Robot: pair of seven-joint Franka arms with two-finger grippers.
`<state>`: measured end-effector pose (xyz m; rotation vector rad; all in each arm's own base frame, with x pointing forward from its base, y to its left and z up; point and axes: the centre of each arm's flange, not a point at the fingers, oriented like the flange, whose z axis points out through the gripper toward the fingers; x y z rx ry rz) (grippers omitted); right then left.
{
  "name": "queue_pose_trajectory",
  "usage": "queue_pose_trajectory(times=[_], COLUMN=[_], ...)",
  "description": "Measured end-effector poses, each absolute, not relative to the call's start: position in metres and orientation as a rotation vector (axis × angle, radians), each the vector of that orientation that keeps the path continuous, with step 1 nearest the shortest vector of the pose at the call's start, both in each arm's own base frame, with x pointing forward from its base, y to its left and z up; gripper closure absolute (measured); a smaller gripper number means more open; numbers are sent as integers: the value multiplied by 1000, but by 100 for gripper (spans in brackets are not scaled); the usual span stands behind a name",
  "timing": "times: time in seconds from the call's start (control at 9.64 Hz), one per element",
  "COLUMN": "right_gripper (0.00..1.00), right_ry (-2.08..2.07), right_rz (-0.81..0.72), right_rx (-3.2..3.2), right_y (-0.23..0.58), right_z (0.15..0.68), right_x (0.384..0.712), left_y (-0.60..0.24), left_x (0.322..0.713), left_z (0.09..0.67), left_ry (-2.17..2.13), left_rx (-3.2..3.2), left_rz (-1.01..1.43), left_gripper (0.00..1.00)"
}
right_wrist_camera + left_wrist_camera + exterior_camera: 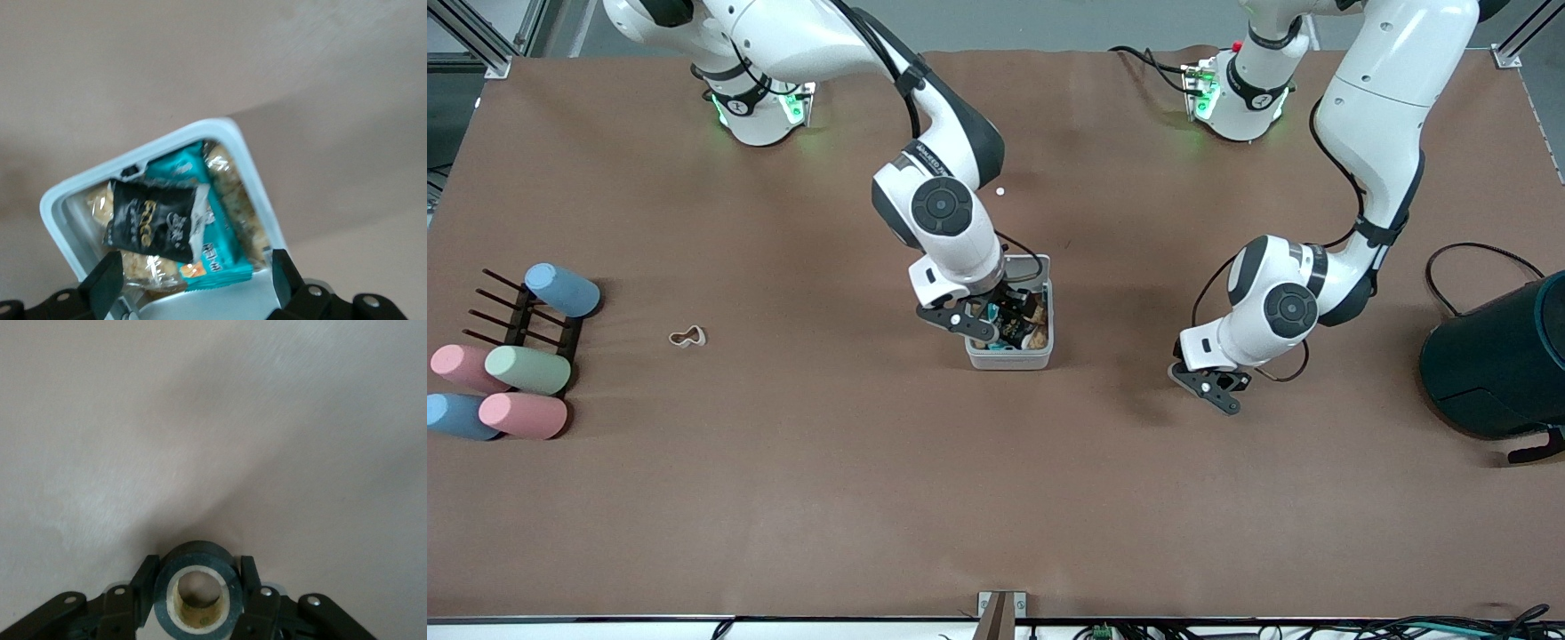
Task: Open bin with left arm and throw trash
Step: 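Lift the tape with the left gripper while the right gripper reaches the tie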
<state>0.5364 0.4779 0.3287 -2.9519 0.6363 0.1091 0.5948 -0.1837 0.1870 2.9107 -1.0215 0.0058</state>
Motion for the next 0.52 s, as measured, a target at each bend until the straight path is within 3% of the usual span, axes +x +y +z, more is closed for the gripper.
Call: queue_pose_trajectory(times=[0.31, 0.52], right_gripper=[1, 1], right_ry=[793, 783], right_rz=[142, 154], right_rx=[-2946, -2956], right_y=[340, 221], right_z=[402, 405], right_x=[608, 634], left_y=[-288, -370], left_x=[597, 572], left_z=[263, 297], left_ry=[-1045, -967], left_rx=[2927, 2953], left_rz=[-80, -25], left_gripper=[46, 46])
